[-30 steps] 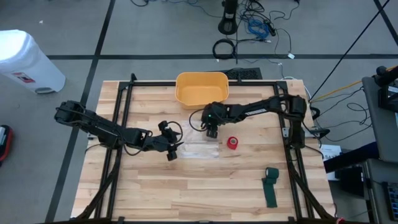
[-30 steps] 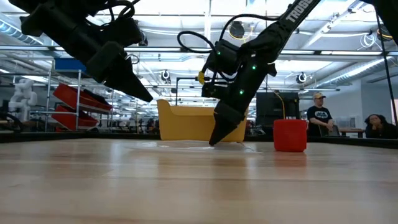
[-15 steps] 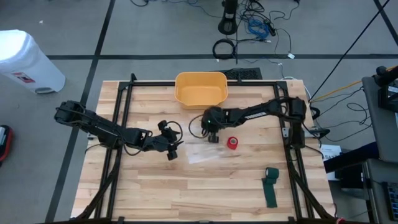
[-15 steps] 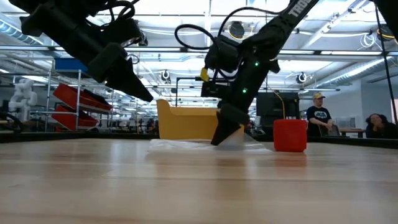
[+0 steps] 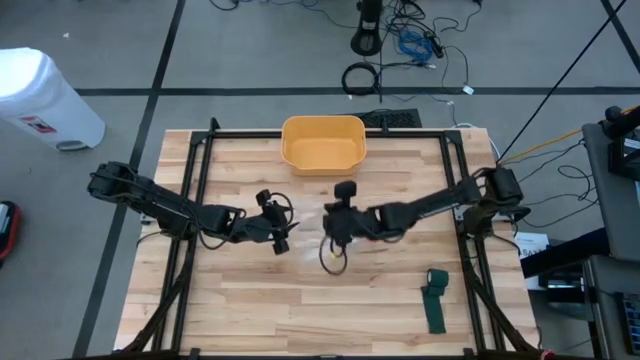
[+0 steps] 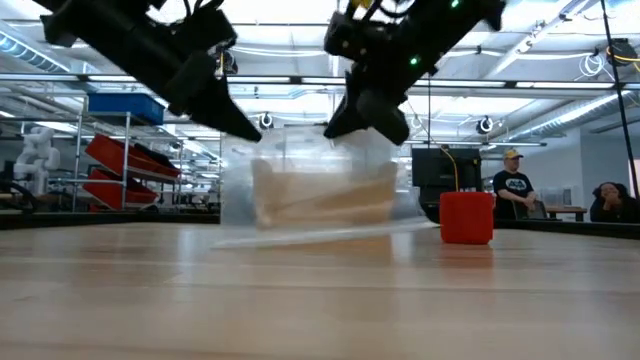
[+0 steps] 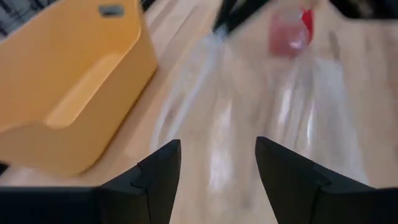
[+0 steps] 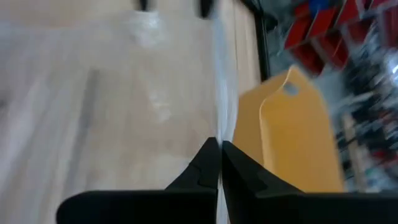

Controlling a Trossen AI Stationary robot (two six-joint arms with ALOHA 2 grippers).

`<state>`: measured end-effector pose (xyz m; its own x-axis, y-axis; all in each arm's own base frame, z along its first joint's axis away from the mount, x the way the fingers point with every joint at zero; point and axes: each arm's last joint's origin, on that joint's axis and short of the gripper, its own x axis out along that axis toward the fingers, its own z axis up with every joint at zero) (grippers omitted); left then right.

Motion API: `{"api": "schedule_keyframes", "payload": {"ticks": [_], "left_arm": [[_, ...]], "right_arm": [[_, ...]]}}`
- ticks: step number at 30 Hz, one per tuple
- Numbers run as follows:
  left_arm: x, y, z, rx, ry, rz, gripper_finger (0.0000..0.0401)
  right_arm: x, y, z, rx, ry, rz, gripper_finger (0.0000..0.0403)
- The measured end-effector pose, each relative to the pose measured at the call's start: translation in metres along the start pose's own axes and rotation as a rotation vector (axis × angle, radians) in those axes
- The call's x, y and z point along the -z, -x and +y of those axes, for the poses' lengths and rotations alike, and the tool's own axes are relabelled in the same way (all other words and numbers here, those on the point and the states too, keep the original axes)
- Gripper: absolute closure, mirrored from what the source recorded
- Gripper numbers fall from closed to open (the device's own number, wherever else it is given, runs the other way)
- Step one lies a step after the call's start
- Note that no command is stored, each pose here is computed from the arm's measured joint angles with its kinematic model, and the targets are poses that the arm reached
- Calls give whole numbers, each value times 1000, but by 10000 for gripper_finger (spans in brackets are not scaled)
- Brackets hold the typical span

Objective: Roll bandage
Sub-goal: Open the transparent zip bag

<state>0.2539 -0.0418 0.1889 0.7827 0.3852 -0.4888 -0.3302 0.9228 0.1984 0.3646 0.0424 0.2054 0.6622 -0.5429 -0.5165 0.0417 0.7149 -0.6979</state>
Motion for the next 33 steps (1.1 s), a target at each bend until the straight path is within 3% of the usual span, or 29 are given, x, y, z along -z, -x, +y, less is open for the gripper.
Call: {"api": "schedule_keyframes", "payload": {"ticks": [9,15,24,33], "left_arm": [[-32,24,-19,188,-35,-107,187],[-49,48,-11,199,-16,-208,187],[-48,32,-3,297,-47,-171,193],[-52,31,-3,354,-31,-205,252]], "right_arm": [[2,21,31,154,227,-10,403],[3,27,42,190,355,-39,403],[-19,53,53,281,570,-209,403],[-21,56,54,294,606,-221,403]]}}
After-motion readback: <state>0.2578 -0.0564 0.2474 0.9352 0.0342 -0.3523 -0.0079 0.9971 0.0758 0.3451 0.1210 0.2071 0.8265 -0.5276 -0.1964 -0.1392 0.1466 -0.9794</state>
